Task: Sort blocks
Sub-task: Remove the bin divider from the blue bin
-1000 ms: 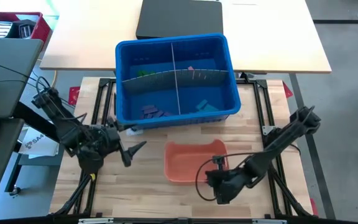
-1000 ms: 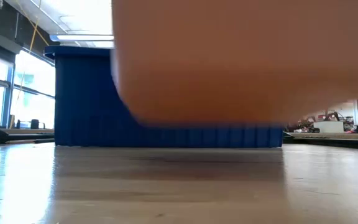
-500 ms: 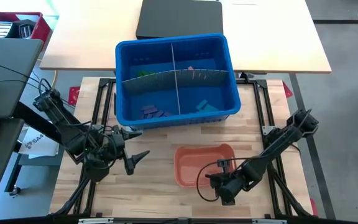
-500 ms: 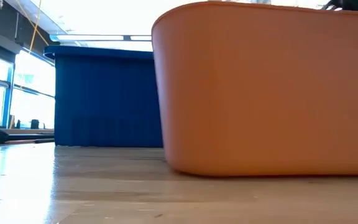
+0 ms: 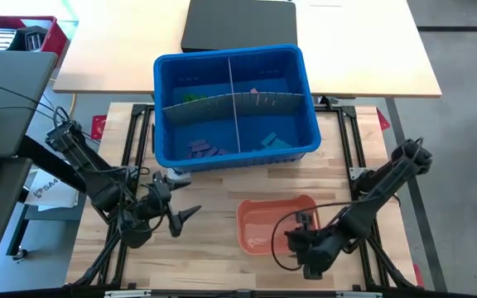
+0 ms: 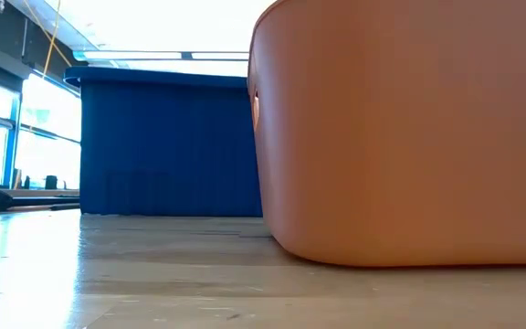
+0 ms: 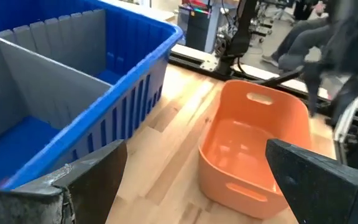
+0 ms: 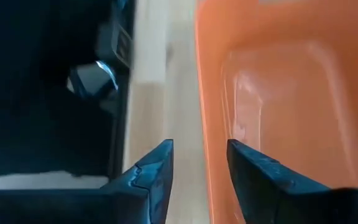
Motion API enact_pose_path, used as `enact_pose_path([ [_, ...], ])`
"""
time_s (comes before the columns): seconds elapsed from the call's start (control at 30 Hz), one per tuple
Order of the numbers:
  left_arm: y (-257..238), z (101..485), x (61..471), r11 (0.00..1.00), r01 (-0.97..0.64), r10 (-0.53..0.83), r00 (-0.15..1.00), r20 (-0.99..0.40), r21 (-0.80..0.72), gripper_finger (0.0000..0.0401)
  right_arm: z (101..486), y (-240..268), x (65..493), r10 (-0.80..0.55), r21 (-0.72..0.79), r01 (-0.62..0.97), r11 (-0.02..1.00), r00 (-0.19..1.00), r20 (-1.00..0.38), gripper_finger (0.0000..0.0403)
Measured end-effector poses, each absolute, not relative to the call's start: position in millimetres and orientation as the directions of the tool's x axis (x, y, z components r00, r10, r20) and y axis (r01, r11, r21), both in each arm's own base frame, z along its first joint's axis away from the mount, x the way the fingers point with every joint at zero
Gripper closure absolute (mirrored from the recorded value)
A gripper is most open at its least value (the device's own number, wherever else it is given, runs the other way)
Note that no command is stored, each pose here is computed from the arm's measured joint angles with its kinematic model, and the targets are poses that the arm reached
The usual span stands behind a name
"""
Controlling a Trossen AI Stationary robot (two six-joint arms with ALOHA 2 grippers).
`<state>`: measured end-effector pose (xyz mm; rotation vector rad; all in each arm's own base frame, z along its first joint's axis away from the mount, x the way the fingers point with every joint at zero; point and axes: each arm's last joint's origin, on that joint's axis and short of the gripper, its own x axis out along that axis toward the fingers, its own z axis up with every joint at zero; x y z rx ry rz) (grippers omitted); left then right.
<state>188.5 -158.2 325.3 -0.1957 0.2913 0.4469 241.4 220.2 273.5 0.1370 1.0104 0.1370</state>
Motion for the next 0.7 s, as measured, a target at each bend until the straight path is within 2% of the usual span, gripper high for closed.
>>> enact_pose_path([
  [0.13,-139.6,333.4,197.6,0.872,-0.478,0.421,0.844,-0.333,-0.11,0.0025,310.9,214.9,240.4,0.147,0.123,-0.081,0.989,0.616,-0.774,0.0254],
  [0.3,-78.6,365.4,218.3,0.879,-0.477,0.437,0.815,-0.381,-0.011,0.0025,352.8,200.6,242.4,-0.014,-0.039,-0.018,0.999,0.729,-0.685,0.0254],
  [0.37,-49.4,375.8,228.9,0.901,-0.434,0.403,0.819,-0.41,0.019,0.0025,362.9,194.6,245.0,-0.066,-0.083,0.015,0.996,0.752,-0.655,0.0254],
  [0.47,-6.2,383.4,246.1,0.918,-0.393,0.334,0.84,-0.427,-0.055,0.0025,368.9,182.8,251.5,-0.137,-0.11,0.087,0.99,0.761,-0.634,0.0254],
  [0.53,20.0,381.2,257.0,0.898,-0.434,0.362,0.824,-0.435,-0.076,0.0025,367.8,171.3,257.4,-0.193,-0.119,0.153,0.981,0.748,-0.635,0.0254],
  [0.7,68.6,369.6,284.0,0.81,-0.575,0.555,0.69,-0.465,0.113,0.0025,351.4,140.0,273.6,-0.311,-0.142,0.293,0.945,0.68,-0.664,0.0253],
])
